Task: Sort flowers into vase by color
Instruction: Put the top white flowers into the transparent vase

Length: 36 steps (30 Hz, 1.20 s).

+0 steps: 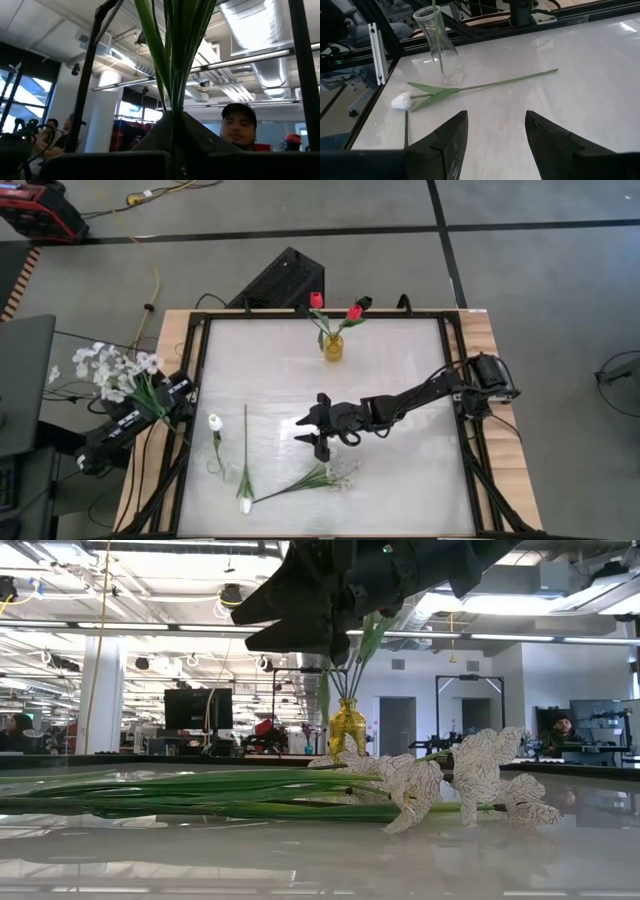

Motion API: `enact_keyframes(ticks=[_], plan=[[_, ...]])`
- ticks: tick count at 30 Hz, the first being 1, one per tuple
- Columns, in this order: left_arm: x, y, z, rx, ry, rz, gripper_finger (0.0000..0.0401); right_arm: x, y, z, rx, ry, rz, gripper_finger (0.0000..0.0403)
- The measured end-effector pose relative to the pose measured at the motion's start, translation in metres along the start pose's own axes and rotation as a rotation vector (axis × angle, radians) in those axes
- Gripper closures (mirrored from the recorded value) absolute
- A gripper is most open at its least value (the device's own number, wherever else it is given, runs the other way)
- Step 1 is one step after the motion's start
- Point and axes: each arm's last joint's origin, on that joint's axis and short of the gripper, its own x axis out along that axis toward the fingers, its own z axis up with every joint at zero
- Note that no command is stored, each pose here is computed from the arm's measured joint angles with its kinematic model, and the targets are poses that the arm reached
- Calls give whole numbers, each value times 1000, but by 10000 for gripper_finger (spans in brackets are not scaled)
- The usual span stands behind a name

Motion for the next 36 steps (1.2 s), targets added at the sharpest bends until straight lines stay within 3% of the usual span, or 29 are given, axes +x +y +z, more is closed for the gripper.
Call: enact_keyframes(ticks=[9,20,29,36], plan=[[0,7,0,9,19,46,399,0,0,0,-3,1,2,179],[-3,32,-2,64,-15,201,400,0,-1,0,-1,0,0,179],[5,45,-19,12,-4,150,401,1,-5,2,4,-7,-9,179],[13,34,-25,-44,19,-53,401,1,-6,2,0,-3,-14,179]])
